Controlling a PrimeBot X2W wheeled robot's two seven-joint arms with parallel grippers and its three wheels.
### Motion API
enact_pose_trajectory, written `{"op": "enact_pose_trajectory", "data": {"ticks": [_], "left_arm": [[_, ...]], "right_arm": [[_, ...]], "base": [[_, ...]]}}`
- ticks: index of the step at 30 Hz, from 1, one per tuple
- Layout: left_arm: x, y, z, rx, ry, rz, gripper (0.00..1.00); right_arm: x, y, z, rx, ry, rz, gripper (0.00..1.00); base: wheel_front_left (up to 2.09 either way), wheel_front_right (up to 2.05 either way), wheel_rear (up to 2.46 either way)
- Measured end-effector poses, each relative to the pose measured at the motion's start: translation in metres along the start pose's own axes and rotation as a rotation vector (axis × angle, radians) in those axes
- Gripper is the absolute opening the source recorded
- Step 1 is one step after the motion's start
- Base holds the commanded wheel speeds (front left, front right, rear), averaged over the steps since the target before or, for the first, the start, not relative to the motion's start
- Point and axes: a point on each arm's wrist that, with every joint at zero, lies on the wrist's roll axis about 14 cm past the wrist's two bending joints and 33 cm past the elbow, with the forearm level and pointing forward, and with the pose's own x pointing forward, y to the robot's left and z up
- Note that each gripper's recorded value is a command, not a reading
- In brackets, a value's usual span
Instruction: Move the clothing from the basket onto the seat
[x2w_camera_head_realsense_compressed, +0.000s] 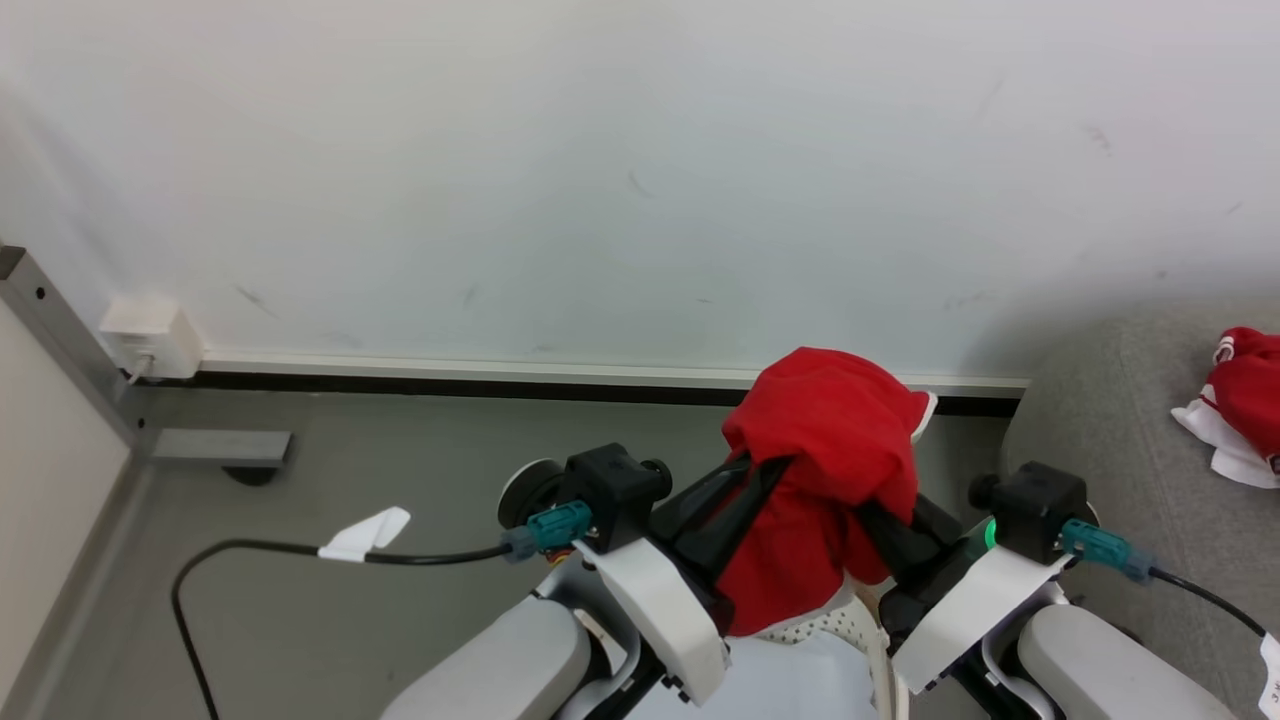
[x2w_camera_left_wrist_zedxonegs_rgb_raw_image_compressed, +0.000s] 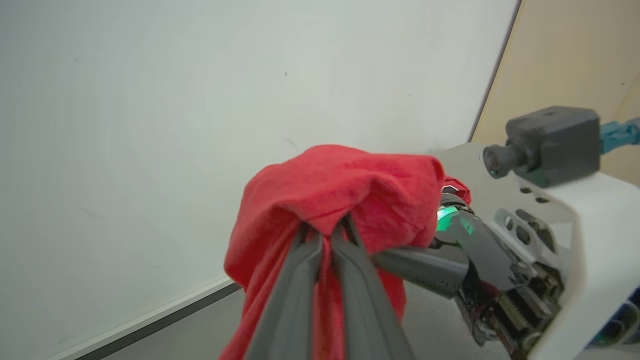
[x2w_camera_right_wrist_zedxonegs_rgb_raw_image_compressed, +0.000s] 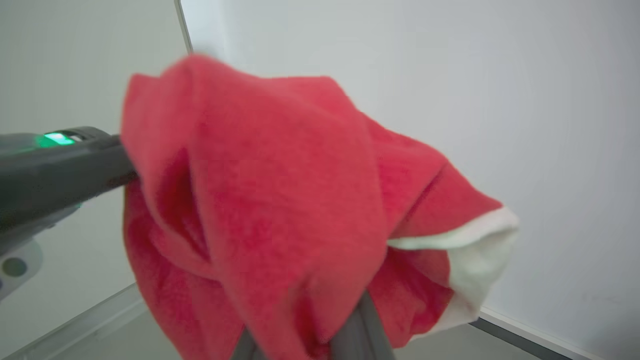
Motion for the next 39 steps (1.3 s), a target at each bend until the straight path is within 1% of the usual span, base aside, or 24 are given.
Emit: {"op": "enact_pose_trajectory", "data": {"ticks": [1,2,3,4,10,16,26,33,39], "left_arm": [[0.001,-0.001,-0.001,-0.002,0.001,-0.002,0.02],[0.003,-0.003,-0.001,-0.006,-0.003,-0.009,0.45],[0.004,-0.003,-0.002,-0.007,-0.004,-0.011,0.83],[0.006,-0.005,-0.002,-0.009,-0.004,-0.016,1.0],[0.015,-0.017,-0.006,-0.02,-0.004,-0.063,1.0],[0.025,-0.031,-0.013,-0.036,0.003,-0.118,1.0],[0.045,-0.063,-0.028,-0.044,0.013,-0.245,1.0],[0.057,-0.088,-0.04,-0.05,0.026,-0.34,1.0],[0.064,-0.108,-0.049,-0.075,0.037,-0.407,1.0]], "right_arm": [[-0.001,-0.003,0.003,0.0,-0.011,-0.012,0.0],[-0.005,-0.009,0.008,-0.001,-0.03,-0.033,0.0],[-0.007,-0.011,0.011,-0.003,-0.041,-0.043,0.0],[-0.009,-0.015,0.015,-0.005,-0.054,-0.057,0.0],[-0.028,-0.041,0.034,-0.036,-0.112,-0.148,0.0],[-0.057,-0.071,0.055,-0.082,-0.167,-0.257,0.0],[-0.132,-0.119,0.074,-0.13,-0.224,-0.493,0.0],[-0.183,-0.134,0.079,-0.15,-0.246,-0.637,0.0],[-0.215,-0.141,0.081,-0.158,-0.263,-0.732,0.0]], "base": [[0.0,0.0,0.0],[0.0,0.0,0.0],[0.0,0.0,0.0],[0.0,0.0,0.0],[0.0,0.0,0.0],[0.0,0.0,0.0],[0.0,0.0,0.0],[0.0,0.0,0.0],[0.0,0.0,0.0]]}}
